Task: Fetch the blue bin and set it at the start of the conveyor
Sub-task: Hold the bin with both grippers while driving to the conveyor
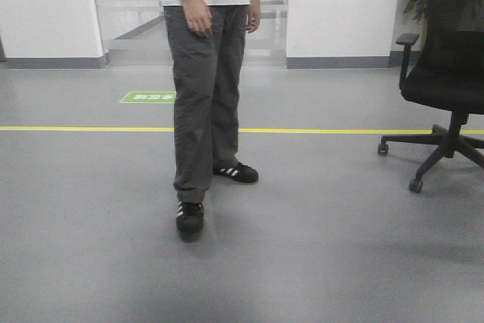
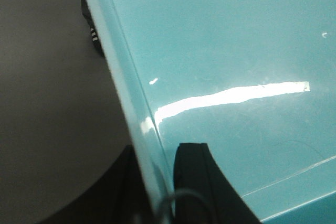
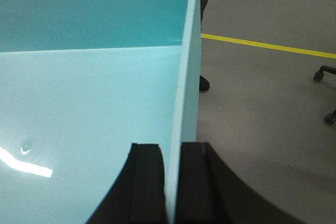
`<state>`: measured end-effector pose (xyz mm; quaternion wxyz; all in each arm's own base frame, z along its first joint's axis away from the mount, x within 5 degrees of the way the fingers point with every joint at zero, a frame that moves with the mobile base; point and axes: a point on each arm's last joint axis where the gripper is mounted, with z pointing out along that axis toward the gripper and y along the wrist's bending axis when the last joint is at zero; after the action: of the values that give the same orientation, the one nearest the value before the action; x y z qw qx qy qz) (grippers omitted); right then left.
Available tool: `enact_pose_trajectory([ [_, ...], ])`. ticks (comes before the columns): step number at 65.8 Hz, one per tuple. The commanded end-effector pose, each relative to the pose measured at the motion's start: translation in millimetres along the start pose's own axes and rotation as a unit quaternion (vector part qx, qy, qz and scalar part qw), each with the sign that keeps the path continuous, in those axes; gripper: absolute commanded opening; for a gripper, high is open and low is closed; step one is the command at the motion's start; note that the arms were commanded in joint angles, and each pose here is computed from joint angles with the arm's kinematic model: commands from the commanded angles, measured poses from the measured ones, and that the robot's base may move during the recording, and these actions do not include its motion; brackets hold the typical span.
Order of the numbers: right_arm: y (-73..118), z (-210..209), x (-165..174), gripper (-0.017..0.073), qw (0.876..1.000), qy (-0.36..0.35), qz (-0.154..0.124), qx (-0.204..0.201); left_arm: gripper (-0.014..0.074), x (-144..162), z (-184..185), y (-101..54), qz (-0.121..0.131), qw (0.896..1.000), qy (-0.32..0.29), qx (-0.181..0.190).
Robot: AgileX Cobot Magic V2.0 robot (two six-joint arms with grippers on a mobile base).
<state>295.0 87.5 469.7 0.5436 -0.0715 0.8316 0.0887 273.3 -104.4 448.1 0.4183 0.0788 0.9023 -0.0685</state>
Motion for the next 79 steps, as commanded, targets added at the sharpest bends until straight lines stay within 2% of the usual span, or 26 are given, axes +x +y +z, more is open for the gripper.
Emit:
enact_pose_trajectory([
  [1,7.4,-7.8,-11.9,-0.0151,0.998,-0.050,0.016,-0.029,-0.0111,-10.5,-8.0,-10.3,0.000,0.997,-0.058,0.042],
  [20,7.5,-8.0,-13.3,-0.0151,0.998,-0.058,0.016,-0.030,-0.0111,-20.4,-10.0,-12.5,-0.002,0.992,-0.113,0.055],
  [50,7.6,-8.0,-13.7,-0.0151,0.998,-0.060,0.016,-0.031,-0.0111,-36.2,-15.6,-15.6,-0.003,0.976,-0.204,0.073],
  [79,7.6,-8.0,-13.9,-0.0151,0.998,-0.061,0.016,-0.031,-0.0111,-36.9,-15.9,-15.7,-0.003,0.975,-0.208,0.074],
])
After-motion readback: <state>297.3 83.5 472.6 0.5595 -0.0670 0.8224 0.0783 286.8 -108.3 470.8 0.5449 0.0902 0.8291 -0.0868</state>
